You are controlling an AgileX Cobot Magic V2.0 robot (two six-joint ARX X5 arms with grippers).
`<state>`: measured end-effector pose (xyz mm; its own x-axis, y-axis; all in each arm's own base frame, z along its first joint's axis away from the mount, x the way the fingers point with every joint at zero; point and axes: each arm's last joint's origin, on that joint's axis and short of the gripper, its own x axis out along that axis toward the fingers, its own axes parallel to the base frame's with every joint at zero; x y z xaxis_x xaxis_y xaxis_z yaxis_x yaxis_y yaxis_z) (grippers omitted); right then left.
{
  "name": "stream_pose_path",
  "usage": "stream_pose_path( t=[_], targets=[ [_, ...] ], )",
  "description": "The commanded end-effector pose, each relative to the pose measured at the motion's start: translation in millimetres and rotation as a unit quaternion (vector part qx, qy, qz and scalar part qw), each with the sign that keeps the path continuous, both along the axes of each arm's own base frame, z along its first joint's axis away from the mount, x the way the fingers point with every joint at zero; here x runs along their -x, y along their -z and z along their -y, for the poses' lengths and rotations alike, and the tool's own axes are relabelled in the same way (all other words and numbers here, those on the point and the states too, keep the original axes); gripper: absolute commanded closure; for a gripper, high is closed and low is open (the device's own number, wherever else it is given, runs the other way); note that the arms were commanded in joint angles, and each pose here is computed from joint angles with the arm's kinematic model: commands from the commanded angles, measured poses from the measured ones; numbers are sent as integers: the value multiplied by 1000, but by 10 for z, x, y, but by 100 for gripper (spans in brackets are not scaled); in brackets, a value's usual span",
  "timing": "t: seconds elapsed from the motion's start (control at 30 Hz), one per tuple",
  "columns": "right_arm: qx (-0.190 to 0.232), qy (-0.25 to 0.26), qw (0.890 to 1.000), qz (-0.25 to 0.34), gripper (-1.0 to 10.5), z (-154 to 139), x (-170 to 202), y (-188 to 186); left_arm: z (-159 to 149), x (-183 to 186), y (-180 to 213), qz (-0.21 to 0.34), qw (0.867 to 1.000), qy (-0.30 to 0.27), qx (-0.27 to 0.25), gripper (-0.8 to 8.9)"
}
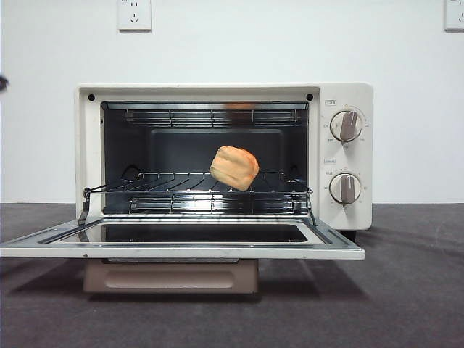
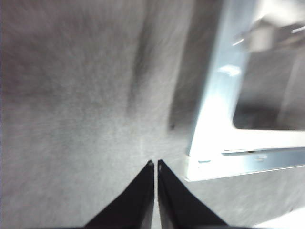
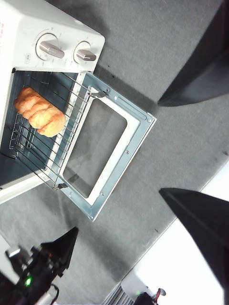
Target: The left arm flap open the oven, the right arm pick bread and place it into oven, the left arm flap close the oven
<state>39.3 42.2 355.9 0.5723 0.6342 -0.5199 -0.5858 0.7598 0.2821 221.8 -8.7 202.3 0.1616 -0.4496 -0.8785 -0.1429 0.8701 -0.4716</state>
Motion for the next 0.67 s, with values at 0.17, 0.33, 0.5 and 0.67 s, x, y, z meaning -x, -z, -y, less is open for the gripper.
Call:
stream_pose_path(
  t=[0.17, 0.33, 0.5, 0.67],
  targets=[
    [2, 4, 999, 38, 683, 7, -4, -81, 42, -124, 233, -32, 999, 20, 14, 798],
    [-1, 7, 999, 43, 683, 5, -9, -90, 54, -160, 396, -63, 997, 22, 35, 798],
    [-8, 7, 999, 50, 683, -2, -15, -107, 100, -209, 467, -65, 995, 29, 64, 798],
    [-15, 8, 998, 56, 683, -7, -20, -122, 139, -232, 521, -69, 995, 37, 64, 798]
  ],
)
